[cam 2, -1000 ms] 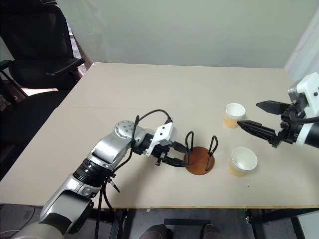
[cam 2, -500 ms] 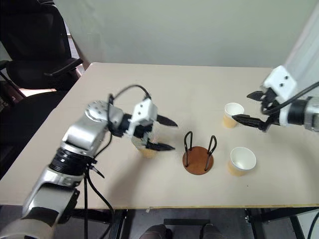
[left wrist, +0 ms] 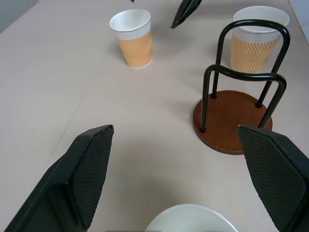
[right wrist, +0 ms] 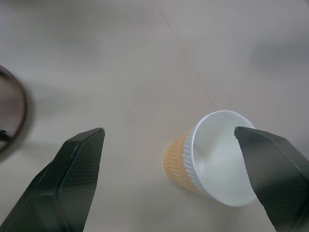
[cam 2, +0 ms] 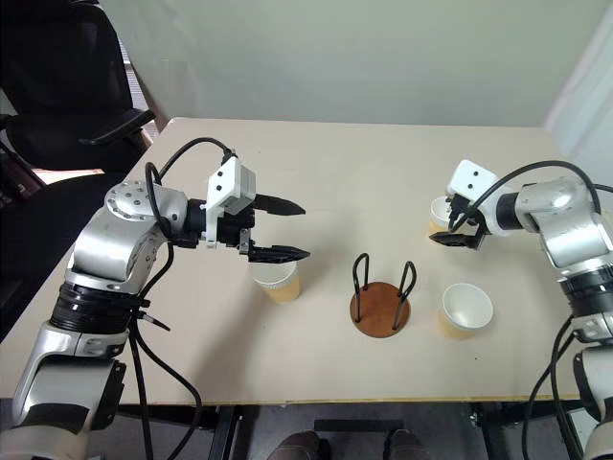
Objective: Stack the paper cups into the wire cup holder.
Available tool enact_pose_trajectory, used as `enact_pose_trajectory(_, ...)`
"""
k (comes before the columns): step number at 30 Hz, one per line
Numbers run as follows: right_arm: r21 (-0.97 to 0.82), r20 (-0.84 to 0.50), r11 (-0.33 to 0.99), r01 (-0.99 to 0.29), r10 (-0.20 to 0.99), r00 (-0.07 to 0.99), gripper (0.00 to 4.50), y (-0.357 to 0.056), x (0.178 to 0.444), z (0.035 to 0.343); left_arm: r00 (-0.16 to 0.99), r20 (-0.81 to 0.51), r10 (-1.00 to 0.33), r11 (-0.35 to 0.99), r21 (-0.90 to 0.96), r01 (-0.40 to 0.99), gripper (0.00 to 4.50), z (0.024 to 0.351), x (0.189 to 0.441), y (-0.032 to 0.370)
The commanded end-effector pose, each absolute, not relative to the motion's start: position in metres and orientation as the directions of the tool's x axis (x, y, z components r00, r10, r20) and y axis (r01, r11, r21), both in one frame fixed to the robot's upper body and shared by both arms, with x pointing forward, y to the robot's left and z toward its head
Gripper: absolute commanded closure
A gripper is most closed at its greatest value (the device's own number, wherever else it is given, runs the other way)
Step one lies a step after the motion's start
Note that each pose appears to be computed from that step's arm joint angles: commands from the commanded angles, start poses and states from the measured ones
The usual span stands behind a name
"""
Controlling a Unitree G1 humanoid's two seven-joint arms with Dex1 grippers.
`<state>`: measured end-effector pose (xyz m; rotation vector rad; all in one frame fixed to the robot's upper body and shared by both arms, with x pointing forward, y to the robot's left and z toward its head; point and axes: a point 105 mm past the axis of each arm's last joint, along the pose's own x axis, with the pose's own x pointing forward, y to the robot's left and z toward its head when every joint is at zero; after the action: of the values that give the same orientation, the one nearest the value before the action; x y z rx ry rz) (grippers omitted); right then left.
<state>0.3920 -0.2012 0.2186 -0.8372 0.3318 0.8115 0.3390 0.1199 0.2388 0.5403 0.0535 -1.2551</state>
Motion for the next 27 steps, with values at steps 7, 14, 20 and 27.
enact_pose_trajectory(7,-0.542,-0.615,0.362,-0.758,0.445,0.651,1.65,-0.210,0.414,0.205,0.347,-0.287,-0.893,0.218,0.398,0.891,0.07,0.249,0.334,0.118)
enact_pose_trajectory(14,-0.535,-0.616,0.363,-0.763,0.451,0.646,4.24,-0.209,0.418,0.203,0.350,-0.290,-0.891,0.224,0.391,0.893,0.07,0.247,0.334,0.118)
enact_pose_trajectory(20,-0.527,-0.588,0.335,-0.781,0.519,0.620,4.48,-0.204,0.404,0.227,0.347,-0.296,-0.890,0.221,0.385,0.896,0.07,0.245,0.334,0.119)
enact_pose_trajectory(27,-0.537,-0.560,0.116,-0.836,0.692,0.456,4.48,-0.162,0.327,0.301,0.297,-0.333,-0.895,0.172,0.357,0.918,0.07,0.241,0.325,0.125)
